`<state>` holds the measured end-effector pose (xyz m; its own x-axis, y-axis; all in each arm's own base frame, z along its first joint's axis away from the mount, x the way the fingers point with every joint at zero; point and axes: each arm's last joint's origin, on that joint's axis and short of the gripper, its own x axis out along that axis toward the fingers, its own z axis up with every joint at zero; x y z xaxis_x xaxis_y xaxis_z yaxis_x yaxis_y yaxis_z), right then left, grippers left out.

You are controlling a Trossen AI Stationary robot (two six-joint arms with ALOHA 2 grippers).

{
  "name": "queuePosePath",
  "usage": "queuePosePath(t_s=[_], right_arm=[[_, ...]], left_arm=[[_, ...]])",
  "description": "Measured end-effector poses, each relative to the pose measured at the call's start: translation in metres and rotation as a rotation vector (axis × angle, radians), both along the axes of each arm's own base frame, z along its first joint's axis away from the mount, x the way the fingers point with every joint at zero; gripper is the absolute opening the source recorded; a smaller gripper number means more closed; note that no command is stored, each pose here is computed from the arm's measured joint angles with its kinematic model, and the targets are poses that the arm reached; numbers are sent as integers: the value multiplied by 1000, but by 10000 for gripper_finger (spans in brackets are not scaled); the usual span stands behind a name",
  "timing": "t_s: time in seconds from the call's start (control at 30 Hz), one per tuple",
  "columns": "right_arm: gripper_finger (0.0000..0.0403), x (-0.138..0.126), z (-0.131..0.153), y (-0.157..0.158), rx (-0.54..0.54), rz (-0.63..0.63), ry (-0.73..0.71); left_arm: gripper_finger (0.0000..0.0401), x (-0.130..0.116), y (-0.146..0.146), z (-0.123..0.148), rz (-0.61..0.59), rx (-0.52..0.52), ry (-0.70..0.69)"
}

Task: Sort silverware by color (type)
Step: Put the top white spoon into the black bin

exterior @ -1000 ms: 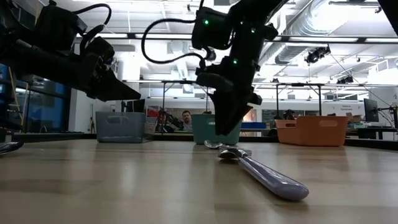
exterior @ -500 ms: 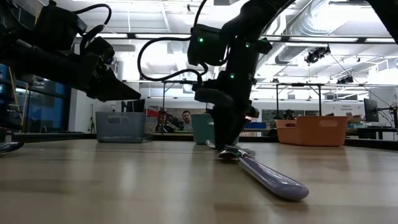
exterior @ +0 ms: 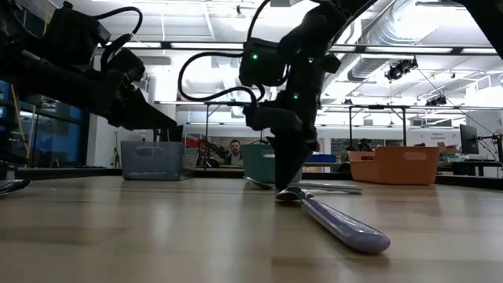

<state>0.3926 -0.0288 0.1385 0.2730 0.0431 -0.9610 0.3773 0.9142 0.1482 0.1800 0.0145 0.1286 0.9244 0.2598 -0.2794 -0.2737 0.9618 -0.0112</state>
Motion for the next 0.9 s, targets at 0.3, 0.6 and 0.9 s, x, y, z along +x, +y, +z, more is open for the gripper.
queuePosePath(t_s=[0.3, 0.6, 0.9], right_arm=[[1, 9, 47, 9, -219, 177, -266], [0, 22, 78, 18, -408, 323, -511], [0, 9, 59, 6, -470, 349, -960]], left_arm=[[1, 0, 0, 0, -6, 22, 6], [20, 4, 0, 6, -16, 56, -19], [122, 7, 0, 12, -31, 88, -54]])
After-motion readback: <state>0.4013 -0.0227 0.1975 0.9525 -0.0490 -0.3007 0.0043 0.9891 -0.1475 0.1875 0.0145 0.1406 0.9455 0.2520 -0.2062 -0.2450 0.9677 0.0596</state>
